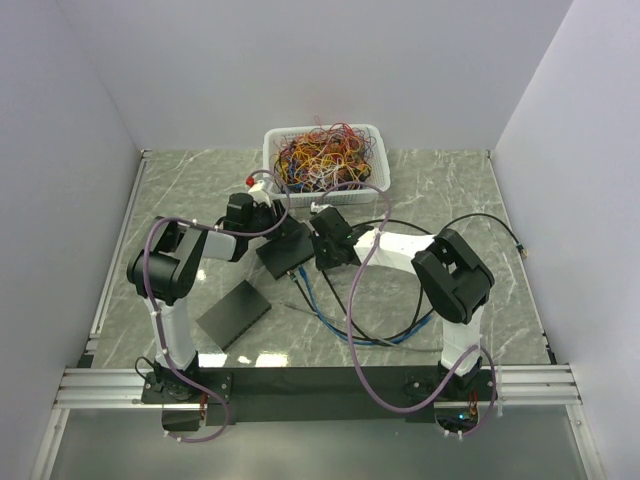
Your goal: Insert the plug into the switch port
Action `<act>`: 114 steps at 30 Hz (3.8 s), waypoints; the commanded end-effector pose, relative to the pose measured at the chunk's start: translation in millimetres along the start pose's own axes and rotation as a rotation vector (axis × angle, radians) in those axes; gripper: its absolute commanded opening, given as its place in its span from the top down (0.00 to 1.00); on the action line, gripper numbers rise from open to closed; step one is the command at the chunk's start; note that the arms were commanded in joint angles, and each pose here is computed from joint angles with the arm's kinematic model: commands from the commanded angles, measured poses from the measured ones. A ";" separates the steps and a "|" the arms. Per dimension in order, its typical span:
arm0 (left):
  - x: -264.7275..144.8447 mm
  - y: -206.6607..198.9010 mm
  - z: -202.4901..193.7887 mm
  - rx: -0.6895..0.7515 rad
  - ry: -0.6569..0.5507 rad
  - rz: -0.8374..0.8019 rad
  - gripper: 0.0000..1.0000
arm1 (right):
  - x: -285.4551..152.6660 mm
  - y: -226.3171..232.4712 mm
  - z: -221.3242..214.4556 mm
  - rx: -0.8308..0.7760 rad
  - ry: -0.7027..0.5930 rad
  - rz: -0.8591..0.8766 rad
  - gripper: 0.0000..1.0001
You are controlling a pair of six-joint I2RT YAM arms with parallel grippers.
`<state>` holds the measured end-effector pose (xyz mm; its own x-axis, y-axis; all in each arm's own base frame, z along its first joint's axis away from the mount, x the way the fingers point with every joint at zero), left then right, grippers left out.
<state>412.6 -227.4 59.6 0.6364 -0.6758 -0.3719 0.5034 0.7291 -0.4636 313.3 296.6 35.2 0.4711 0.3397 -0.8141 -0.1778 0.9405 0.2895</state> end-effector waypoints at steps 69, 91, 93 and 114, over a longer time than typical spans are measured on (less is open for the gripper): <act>7.4 -85.3 -85.7 0.352 0.193 -0.508 0.56 | -12.4 5.4 85.2 -0.173 -0.206 0.151 1.00; -30.8 -158.3 -212.5 0.240 0.498 -0.648 0.51 | -37.1 17.3 134.9 -0.104 -0.565 0.222 1.00; -23.8 -152.4 -212.1 0.232 0.494 -0.599 0.51 | -33.3 17.5 132.8 -0.107 -0.533 0.211 1.00; 28.3 -45.2 -130.6 0.110 0.326 -0.002 0.52 | -95.5 -21.6 65.3 0.010 -0.415 0.041 0.38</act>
<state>384.5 -306.4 40.4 0.6078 -0.7268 -0.3200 0.6498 0.6868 -0.3257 327.3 239.8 115.3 0.7246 0.3297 -0.6052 -0.2231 0.9431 0.2467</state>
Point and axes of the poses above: each gripper's point midway between its finger pads, its own x axis out along the fingers, its own y axis along the line the jaws close on, z = x × y, the point moved 2 cm from there along -x, back along the fingers, and after that the axes turned 12 degrees about x, right-handed, at the moved point
